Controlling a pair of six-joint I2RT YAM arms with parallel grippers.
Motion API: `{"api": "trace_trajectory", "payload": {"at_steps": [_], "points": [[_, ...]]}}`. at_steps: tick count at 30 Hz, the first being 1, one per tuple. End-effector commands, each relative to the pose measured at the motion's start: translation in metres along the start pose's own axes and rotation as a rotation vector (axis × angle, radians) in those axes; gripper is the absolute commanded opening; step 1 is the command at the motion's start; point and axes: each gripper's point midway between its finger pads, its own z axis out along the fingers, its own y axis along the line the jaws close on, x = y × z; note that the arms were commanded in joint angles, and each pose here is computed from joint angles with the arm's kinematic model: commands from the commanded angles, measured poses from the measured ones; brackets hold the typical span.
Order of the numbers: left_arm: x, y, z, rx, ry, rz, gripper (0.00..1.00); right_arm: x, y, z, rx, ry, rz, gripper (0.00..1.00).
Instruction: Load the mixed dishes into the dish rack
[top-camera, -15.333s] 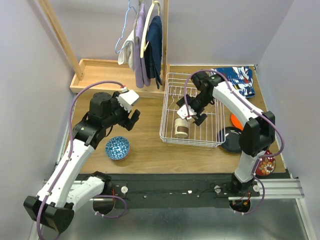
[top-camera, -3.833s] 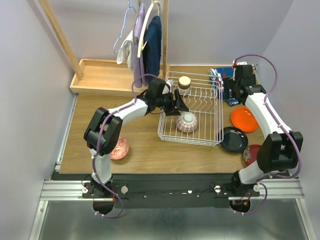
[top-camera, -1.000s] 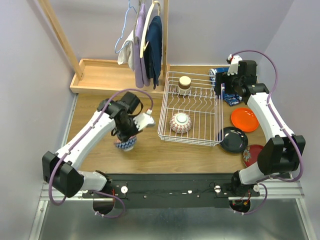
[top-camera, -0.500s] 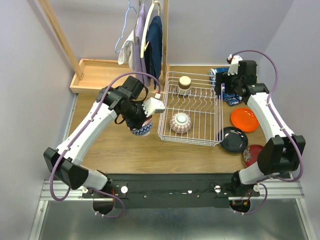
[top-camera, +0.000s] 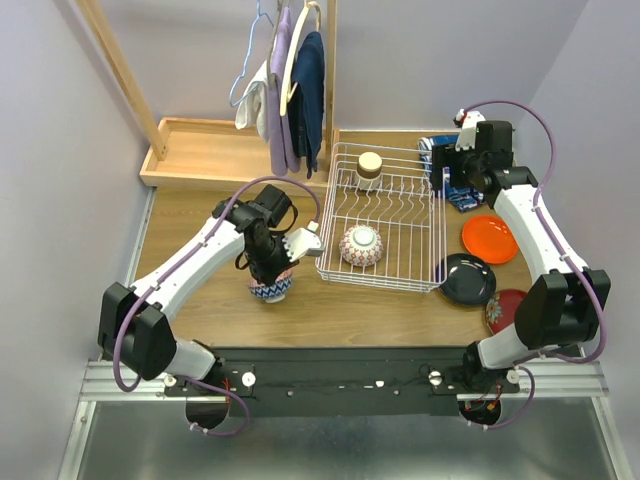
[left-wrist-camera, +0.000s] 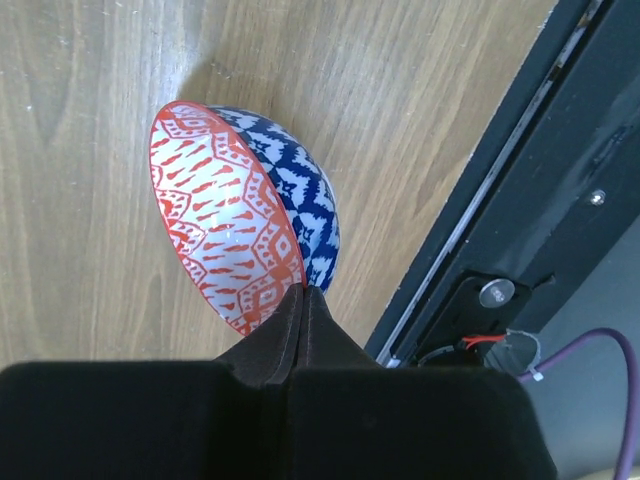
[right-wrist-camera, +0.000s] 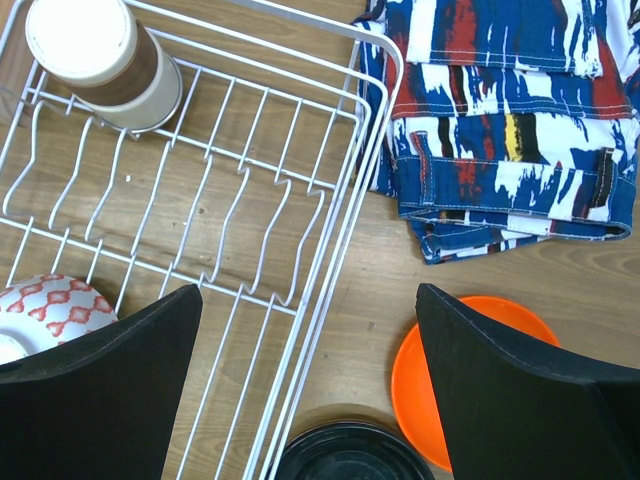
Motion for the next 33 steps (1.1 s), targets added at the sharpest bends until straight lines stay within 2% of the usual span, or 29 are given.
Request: {"api": "trace_trajectory", "payload": {"at_steps": [1, 10, 13, 14, 16, 17, 23, 31, 33], "points": [[-0.006, 0.002, 0.013, -0.029, -0.044, 0.028, 0.0, -0.002, -0.005, 0.003, 0.014, 0.003, 0.008, 0.95], [0.019, -0.016, 0.055, -0.011, 0.045, 0.087, 0.0, 0.008, -0.003, 0.006, 0.009, 0.019, 0.006, 0.95], [0.023, -0.017, 0.062, -0.033, 0.065, 0.114, 0.07, 0.011, -0.003, 0.006, 0.009, 0.025, 0.004, 0.95], [0.023, -0.017, 0.064, -0.036, 0.07, 0.117, 0.15, 0.012, -0.004, 0.005, 0.012, 0.027, 0.002, 0.95], [0.024, -0.014, 0.067, -0.054, 0.077, 0.117, 0.2, 0.015, -0.004, 0.006, 0.013, 0.032, 0.001, 0.95], [0.024, -0.014, 0.067, -0.061, 0.077, 0.116, 0.27, 0.015, -0.003, 0.007, 0.01, 0.033, 0.0, 0.95], [0.025, -0.013, 0.074, -0.067, 0.091, 0.129, 0.36, 0.014, -0.002, 0.01, 0.005, 0.033, 0.002, 0.95], [0.027, -0.015, 0.083, -0.053, 0.125, 0.142, 0.4, 0.006, -0.003, 0.017, 0.0, 0.024, 0.005, 0.95], [0.026, -0.015, 0.083, -0.052, 0.13, 0.143, 0.28, 0.005, -0.003, 0.017, 0.0, 0.024, 0.005, 0.95]]}}
